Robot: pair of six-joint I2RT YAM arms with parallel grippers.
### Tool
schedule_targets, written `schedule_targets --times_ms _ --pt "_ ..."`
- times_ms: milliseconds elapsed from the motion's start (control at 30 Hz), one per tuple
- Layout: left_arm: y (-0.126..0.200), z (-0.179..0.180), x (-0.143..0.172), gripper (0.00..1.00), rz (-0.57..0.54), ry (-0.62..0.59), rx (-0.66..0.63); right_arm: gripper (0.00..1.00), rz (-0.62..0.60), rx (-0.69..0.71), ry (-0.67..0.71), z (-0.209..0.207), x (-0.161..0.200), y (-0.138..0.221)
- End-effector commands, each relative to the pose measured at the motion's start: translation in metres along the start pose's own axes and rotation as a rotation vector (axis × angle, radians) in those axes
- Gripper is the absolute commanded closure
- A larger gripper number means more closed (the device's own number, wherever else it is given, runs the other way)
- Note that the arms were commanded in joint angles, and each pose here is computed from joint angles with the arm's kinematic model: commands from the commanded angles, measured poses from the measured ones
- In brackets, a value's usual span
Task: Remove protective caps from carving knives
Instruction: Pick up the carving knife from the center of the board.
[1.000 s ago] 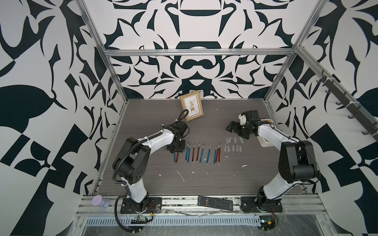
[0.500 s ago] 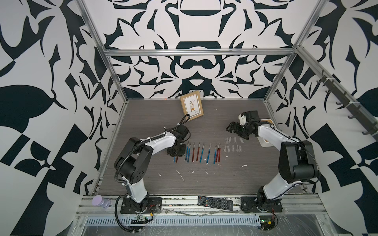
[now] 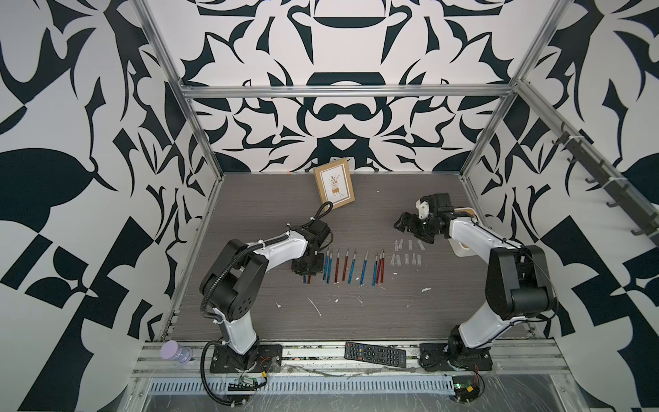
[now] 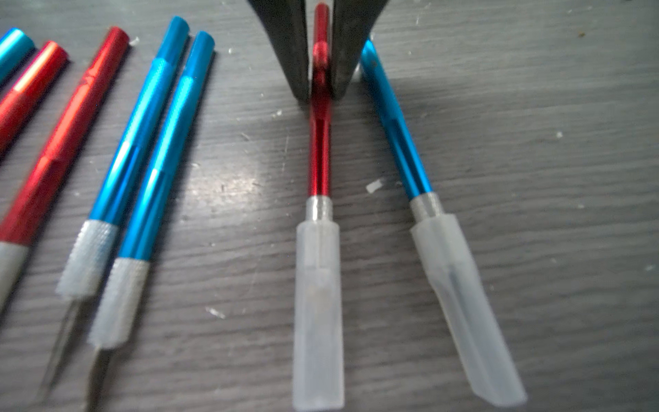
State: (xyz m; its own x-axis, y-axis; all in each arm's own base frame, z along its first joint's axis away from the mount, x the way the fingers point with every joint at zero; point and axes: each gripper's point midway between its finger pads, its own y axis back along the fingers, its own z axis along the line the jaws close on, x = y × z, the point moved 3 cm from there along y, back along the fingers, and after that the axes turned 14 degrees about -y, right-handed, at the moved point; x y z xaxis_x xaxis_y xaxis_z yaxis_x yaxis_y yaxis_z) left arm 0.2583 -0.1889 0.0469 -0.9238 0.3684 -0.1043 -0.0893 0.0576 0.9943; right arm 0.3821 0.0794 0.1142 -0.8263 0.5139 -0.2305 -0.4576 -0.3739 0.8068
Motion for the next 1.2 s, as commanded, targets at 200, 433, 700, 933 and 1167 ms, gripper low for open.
schedule_targets --times_ms 200,433,700,933,1167 --pt "-0.001 -0.003 0.009 0.97 0.041 -0.005 0.016 0.05 -0.034 -0.046 0.019 0.016 -0.008 0.011" --pt "0.029 -0.023 -0.009 1.00 -0.065 -0.023 0.154 0.05 -0.029 -0.080 0.027 0.029 -0.007 0.015" --pt "0.073 -0.061 -0.037 1.00 -0.271 -0.100 0.429 0.04 0.003 -0.195 0.040 0.052 0.001 0.017" --pt "0.083 -0.082 -0.058 1.00 -0.333 -0.113 0.565 0.05 0.052 -0.334 0.115 0.100 0.024 0.020" --pt "0.079 -0.085 -0.066 1.00 -0.334 -0.103 0.580 0.22 0.131 -0.425 0.170 0.144 0.060 0.006"
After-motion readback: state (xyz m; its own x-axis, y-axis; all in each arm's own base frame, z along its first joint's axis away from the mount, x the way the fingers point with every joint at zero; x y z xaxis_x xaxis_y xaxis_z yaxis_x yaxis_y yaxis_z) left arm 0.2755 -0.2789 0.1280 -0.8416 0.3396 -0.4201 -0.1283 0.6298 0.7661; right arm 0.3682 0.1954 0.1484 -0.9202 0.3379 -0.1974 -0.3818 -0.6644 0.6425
